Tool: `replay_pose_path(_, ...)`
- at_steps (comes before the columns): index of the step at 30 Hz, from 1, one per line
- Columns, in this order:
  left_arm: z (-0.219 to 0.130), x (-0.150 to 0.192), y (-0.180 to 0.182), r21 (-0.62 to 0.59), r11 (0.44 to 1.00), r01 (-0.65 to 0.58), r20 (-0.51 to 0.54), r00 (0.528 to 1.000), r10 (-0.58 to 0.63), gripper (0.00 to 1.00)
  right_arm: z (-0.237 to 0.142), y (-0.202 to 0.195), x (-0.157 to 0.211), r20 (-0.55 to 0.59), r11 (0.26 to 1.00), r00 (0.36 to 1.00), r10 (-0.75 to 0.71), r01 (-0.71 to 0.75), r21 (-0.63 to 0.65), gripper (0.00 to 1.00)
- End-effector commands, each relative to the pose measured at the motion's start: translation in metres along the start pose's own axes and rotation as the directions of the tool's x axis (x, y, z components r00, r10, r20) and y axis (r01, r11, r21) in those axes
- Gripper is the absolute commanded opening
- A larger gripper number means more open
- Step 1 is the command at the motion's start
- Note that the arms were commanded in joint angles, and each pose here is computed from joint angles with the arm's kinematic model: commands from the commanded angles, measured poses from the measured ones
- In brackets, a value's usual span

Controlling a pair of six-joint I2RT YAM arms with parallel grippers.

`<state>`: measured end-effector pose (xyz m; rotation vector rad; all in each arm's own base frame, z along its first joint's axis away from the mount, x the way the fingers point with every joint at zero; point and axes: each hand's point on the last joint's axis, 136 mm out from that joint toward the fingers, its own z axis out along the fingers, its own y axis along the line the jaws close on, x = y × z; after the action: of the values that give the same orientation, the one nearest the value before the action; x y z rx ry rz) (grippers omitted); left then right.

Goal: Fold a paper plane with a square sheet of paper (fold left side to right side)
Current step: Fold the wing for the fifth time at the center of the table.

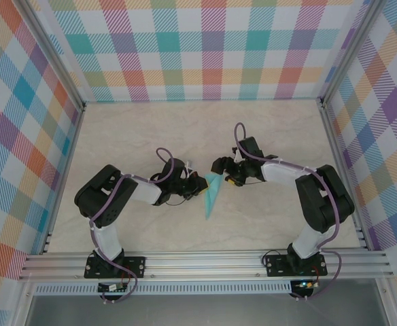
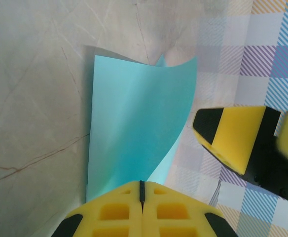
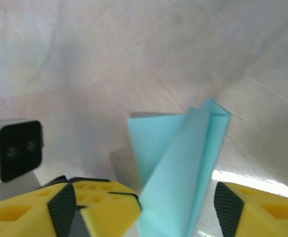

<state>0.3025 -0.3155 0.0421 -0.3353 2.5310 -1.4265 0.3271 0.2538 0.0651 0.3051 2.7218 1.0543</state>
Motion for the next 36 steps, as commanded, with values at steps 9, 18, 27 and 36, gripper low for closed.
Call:
replay_pose_path(9,-0.007,-0.011,-0.008,0.009,1.0,-0.026,0.036,0.999,0.026,0.0,0.016,0.011,-0.006,-0.032,0.999,0.999,0.022,-0.023,-0.035,0.88)
replay_pose_path(18,-0.007,-0.011,-0.008,0.009,1.0,-0.025,0.034,0.999,0.024,0.0,0.024,0.014,-0.005,-0.055,0.999,0.998,0.019,-0.021,-0.039,0.88)
replay_pose_path(27,-0.008,-0.012,-0.01,0.013,0.999,-0.029,0.037,0.999,0.028,0.0,0.031,0.01,-0.003,-0.075,1.0,0.997,0.022,-0.022,0.001,0.88)
replay_pose_path(36,-0.014,-0.015,-0.002,-0.016,0.999,-0.031,0.051,0.998,0.031,0.0,0.041,-0.013,0.007,-0.129,0.992,0.991,0.046,-0.031,0.121,0.89)
